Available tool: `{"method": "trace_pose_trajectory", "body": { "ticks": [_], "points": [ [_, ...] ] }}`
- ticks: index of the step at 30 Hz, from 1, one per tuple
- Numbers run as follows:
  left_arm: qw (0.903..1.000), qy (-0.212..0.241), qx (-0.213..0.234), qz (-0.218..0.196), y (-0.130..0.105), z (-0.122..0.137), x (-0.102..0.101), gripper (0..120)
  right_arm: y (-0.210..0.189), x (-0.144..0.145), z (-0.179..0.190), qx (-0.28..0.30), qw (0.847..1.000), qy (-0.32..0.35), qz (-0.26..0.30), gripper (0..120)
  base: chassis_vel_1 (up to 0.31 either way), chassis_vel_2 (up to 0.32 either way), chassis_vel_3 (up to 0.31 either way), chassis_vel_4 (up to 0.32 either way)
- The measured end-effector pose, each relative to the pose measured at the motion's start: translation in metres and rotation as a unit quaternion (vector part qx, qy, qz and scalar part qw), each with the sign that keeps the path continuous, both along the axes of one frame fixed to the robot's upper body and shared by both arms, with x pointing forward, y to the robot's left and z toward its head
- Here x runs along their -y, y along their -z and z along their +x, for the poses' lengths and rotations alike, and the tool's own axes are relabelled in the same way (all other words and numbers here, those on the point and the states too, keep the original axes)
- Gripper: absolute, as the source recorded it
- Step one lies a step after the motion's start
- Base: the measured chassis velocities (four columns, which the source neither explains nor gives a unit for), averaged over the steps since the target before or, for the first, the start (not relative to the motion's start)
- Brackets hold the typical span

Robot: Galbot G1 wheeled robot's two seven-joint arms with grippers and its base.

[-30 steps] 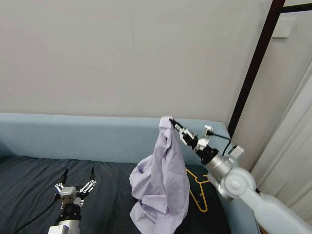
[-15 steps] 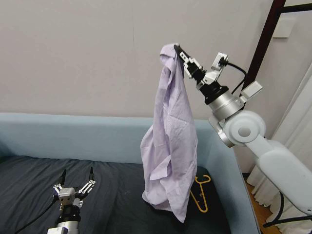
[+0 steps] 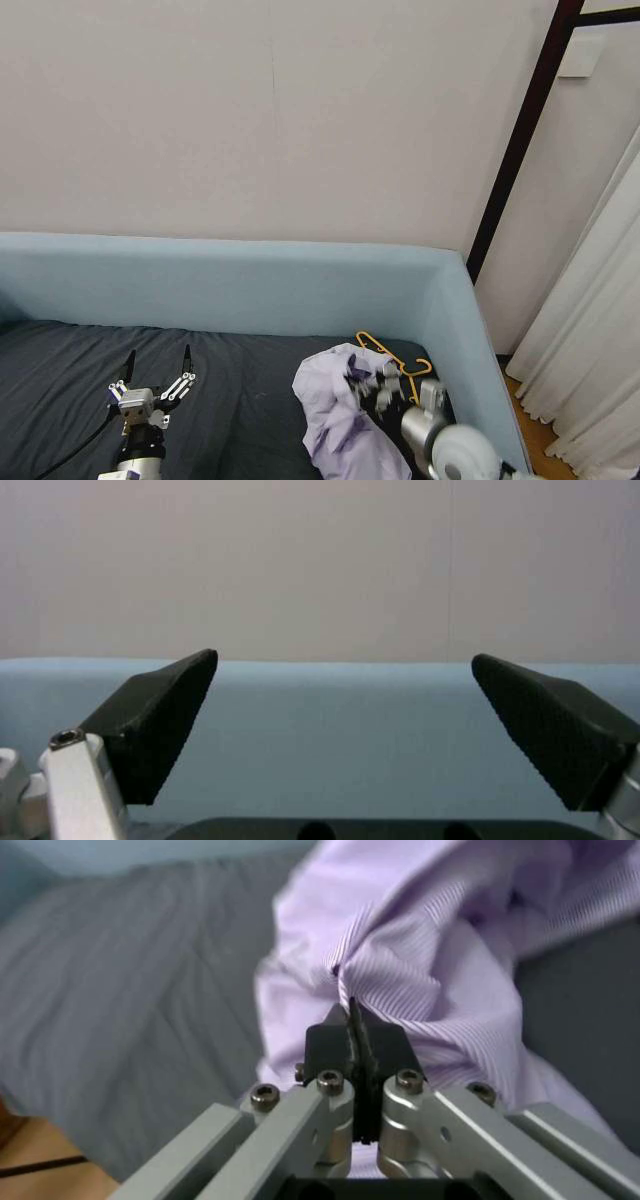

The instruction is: Pick up the clothes from the sofa and hang them on the clothes hanger.

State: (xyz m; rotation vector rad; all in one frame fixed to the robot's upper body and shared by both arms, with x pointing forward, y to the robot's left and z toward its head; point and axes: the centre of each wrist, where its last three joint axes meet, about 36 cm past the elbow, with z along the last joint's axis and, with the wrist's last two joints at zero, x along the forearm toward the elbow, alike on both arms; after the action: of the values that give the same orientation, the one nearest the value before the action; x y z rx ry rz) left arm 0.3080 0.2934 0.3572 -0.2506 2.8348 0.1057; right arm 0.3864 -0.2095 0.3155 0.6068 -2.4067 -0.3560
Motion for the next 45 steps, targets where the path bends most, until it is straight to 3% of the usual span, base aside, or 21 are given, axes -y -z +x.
{"method": "trace_pose_trajectory", "body": {
  "ticks": [4, 8, 13, 14, 19, 25, 28, 29, 32, 34, 35, 38, 45],
  "points": [
    [1.0, 0.001, -0.002, 0.001, 0.001, 0.0, 0.0, 100, 0.017, 0.004, 0.002, 0.001, 1.0, 0.026, -0.017, 0, 0.0, 0.0, 0.0, 0.0],
    [1.0, 0.003, -0.003, 0.0, 0.002, 0.0, 0.001, 100, 0.01, 0.007, 0.017, 0.038, 0.997, 0.067, -0.006, 4, 0.0, 0.0, 0.0, 0.0],
    [1.0, 0.006, -0.002, 0.0, 0.003, -0.002, 0.004, 100, -0.011, 0.01, 0.023, 0.104, 0.988, 0.11, 0.011, 23, 0.0, 0.0, 0.0, 0.0],
    [1.0, 0.006, -0.002, 0.0, 0.003, -0.002, 0.004, 100, -0.011, 0.01, 0.023, 0.104, 0.988, 0.11, 0.011, 23, 0.0, 0.0, 0.0, 0.0],
    [1.0, 0.009, -0.001, 0.001, 0.003, -0.006, 0.005, 100, -0.014, 0.008, 0.004, 0.116, 0.982, 0.147, -0.013, 47, 0.0, 0.0, 0.0, 0.0],
    [0.9999, 0.011, -0.001, 0.003, 0.004, -0.007, 0.005, 100, -0.003, -0.002, -0.034, 0.164, 0.978, 0.111, -0.065, 64, 0.0, 0.0, 0.0, 0.0],
    [0.9999, 0.012, -0.001, 0.004, 0.004, -0.007, 0.005, 100, 0.013, -0.014, -0.059, 0.226, 0.963, 0.031, -0.146, 79, 0.0, 0.0, 0.0, 0.0],
    [0.9999, 0.012, -0.001, 0.004, 0.004, -0.007, 0.005, 100, 0.013, -0.014, -0.059, 0.226, 0.963, 0.031, -0.146, 79, 0.0, 0.0, 0.0, 0.0],
    [0.9999, 0.012, 0.0, 0.006, 0.003, -0.007, 0.004, 100, 0.029, -0.015, -0.063, 0.263, 0.939, -0.031, -0.219, 92, 0.0, 0.0, 0.0, 0.0],
    [0.9999, 0.012, 0.0, 0.006, 0.003, -0.007, 0.003, 100, 0.031, -0.015, -0.063, 0.266, 0.935, -0.04, -0.231, 92, 0.0, 0.0, 0.0, 0.0],
    [0.9999, 0.011, 0.0, 0.007, 0.003, -0.006, 0.002, 100, 0.038, -0.013, -0.062, 0.272, 0.92, -0.067, -0.275, 98, 0.0, 0.0, 0.0, 0.0],
    [0.9999, 0.008, -0.002, 0.009, 0.003, -0.007, -0.001, 100, 0.048, -0.008, -0.06, 0.276, 0.895, -0.09, -0.338, 100, 0.0, 0.0, 0.0, 0.0],
    [0.9999, 0.006, -0.004, 0.008, 0.004, -0.007, -0.002, 100, 0.055, -0.008, -0.06, 0.263, 0.881, -0.076, -0.387, 100, 0.0, 0.0, 0.0, 0.0]
  ]
}}
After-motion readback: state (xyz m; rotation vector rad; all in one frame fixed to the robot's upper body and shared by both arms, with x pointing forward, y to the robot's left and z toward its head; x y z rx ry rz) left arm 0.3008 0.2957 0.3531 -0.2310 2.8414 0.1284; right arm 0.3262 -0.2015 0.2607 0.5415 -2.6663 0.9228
